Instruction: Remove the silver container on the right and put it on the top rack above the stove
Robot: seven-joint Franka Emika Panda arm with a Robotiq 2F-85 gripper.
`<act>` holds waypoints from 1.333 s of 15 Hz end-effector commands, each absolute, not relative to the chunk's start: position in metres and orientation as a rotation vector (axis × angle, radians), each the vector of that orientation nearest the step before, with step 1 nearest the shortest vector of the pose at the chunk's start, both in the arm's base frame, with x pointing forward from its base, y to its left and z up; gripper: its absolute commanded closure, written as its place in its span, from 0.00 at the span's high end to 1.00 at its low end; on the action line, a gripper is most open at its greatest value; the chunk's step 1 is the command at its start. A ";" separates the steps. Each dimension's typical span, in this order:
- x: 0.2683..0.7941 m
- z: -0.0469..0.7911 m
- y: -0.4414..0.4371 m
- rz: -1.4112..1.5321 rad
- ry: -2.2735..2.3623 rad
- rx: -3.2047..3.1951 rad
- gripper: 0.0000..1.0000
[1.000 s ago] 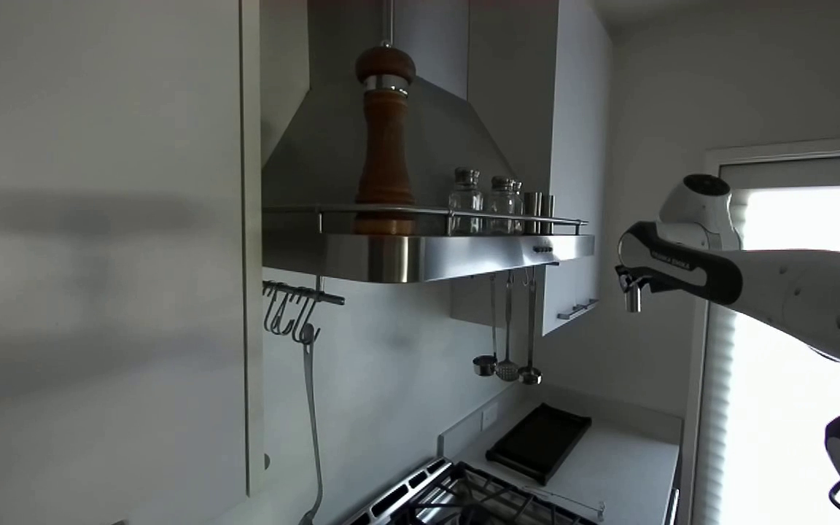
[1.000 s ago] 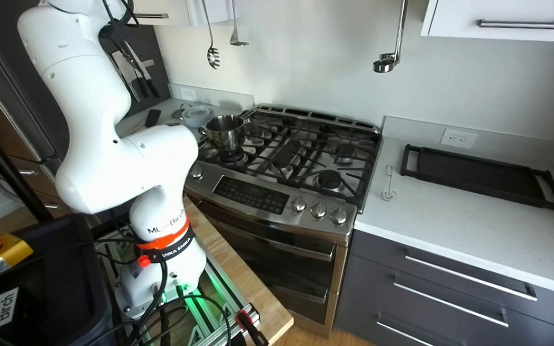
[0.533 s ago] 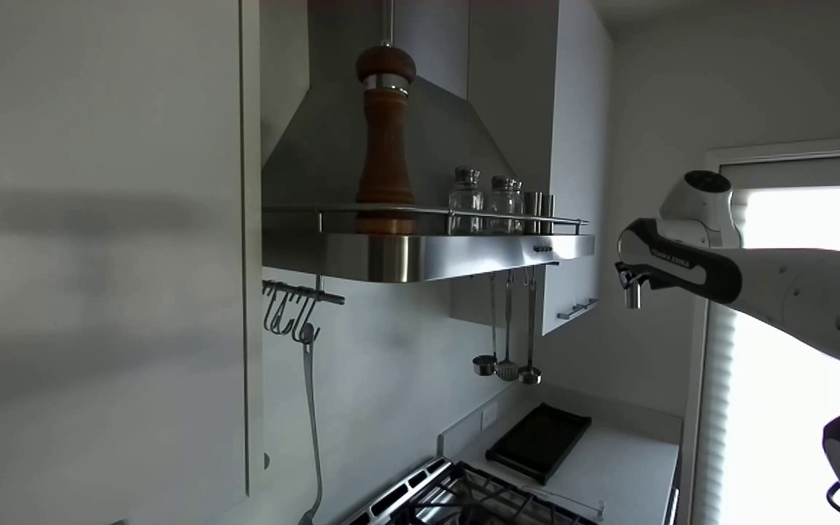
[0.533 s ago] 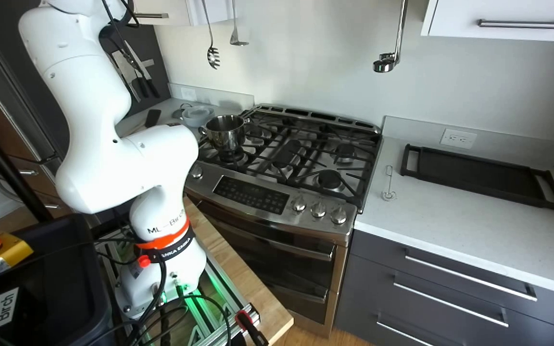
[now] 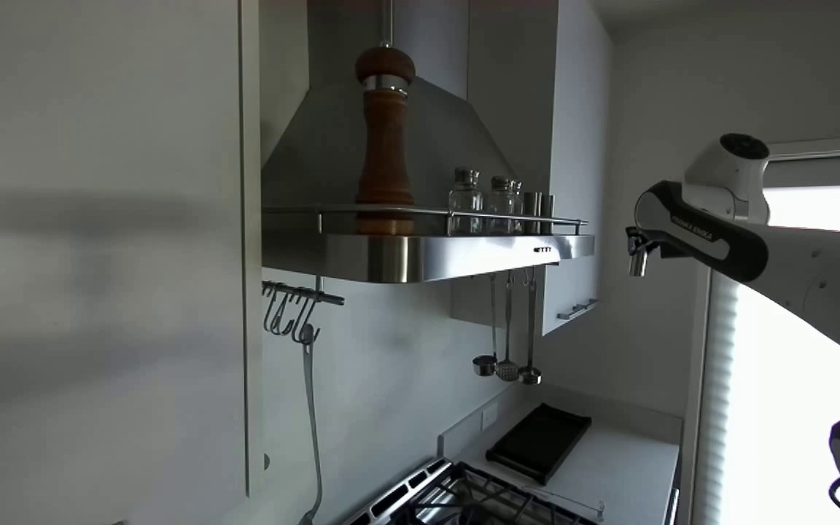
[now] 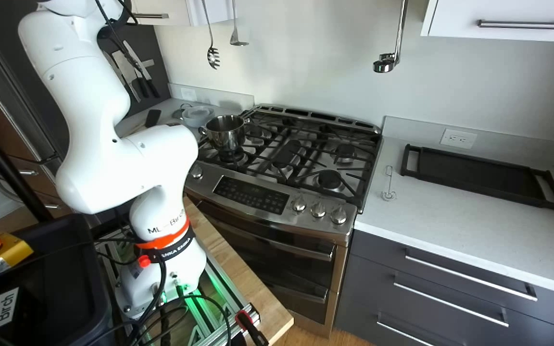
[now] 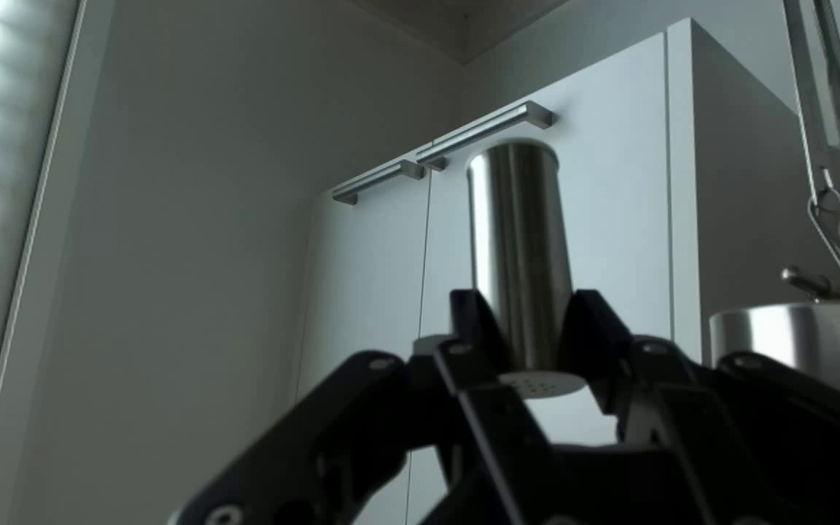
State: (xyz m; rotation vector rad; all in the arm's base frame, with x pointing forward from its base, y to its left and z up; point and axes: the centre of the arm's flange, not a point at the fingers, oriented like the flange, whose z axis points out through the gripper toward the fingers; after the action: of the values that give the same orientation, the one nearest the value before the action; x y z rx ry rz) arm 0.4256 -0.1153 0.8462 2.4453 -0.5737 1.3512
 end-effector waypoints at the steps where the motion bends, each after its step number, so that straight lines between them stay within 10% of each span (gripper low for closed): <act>1: 0.411 0.873 -0.108 1.426 -0.572 2.493 0.11; 10: 0.411 0.914 -0.079 1.533 -0.511 2.476 0.11; 11: 0.402 0.911 -0.074 1.529 -0.516 2.454 0.36; 15: 0.407 0.909 -0.073 1.521 -0.511 2.458 0.36; 16: 0.407 0.909 -0.074 1.521 -0.512 2.458 0.11; 20: 0.394 0.944 -0.062 1.612 -0.492 2.434 0.11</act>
State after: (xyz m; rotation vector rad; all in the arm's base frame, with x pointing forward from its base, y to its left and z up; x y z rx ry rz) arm 0.4027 -0.0662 0.9194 2.4352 -0.4944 1.5443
